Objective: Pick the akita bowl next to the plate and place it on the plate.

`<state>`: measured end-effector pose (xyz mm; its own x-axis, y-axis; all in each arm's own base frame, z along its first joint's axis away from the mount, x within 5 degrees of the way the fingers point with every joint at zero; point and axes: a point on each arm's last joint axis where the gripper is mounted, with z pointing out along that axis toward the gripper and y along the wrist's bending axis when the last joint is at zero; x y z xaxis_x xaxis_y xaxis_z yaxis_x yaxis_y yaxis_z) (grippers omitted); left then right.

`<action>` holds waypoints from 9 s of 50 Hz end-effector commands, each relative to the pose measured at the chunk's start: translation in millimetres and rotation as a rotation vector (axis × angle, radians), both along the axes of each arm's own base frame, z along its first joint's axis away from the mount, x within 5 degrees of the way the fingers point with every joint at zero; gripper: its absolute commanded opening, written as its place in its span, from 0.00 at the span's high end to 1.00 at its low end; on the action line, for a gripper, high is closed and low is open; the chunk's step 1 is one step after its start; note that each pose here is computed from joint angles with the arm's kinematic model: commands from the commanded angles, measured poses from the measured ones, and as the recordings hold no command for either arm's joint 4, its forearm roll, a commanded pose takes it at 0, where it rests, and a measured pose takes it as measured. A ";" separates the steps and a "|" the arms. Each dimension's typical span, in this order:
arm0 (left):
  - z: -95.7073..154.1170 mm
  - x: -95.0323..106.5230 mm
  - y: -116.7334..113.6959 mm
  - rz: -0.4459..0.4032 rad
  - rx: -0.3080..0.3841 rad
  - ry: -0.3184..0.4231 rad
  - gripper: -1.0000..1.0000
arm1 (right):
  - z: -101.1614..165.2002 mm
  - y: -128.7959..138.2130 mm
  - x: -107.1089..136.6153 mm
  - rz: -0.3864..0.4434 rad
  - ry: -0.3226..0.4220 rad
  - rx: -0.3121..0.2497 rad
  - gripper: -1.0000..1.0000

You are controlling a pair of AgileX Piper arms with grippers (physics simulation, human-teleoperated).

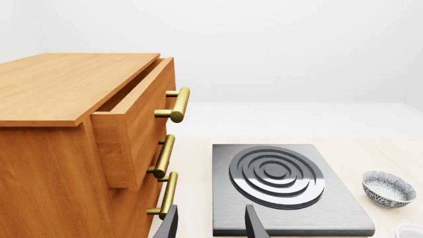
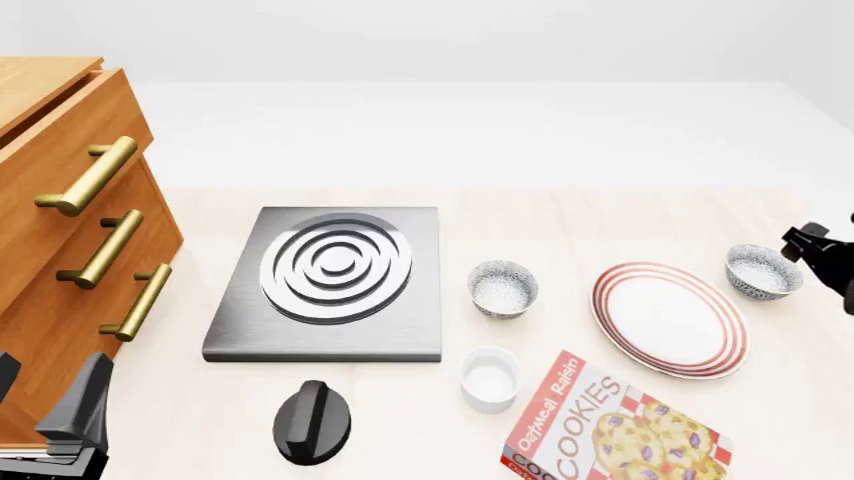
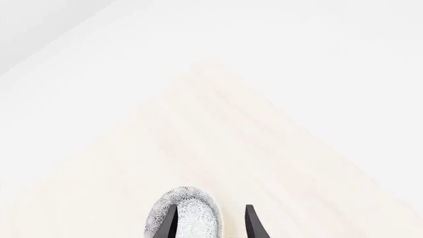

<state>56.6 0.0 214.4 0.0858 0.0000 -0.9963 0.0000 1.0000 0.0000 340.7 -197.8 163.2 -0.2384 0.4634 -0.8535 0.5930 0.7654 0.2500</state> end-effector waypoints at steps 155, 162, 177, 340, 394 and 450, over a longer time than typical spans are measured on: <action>0.0 0.0 0.0 0.000 0.000 0.000 0.00 | 4.5 20.6 6.7 0.001 -0.008 0.107 1.00; 0.0 0.0 0.0 0.000 0.000 0.000 0.00 | 18.1 28.6 1.2 0.012 -0.025 0.102 1.00; 0.0 0.0 0.0 0.000 0.000 0.000 0.00 | 39.0 40.4 -9.6 0.029 -0.051 0.091 1.00; 0.0 0.0 0.0 0.000 0.000 0.000 0.00 | 33.4 142.8 -78.6 0.281 -0.008 0.074 1.00; 0.0 0.0 0.0 0.000 0.000 0.000 0.00 | -5.9 145.4 -72.6 0.306 0.070 0.077 1.00; 0.0 0.0 0.0 0.000 0.000 0.000 0.00 | -37.2 144.7 -57.9 0.307 0.124 0.103 1.00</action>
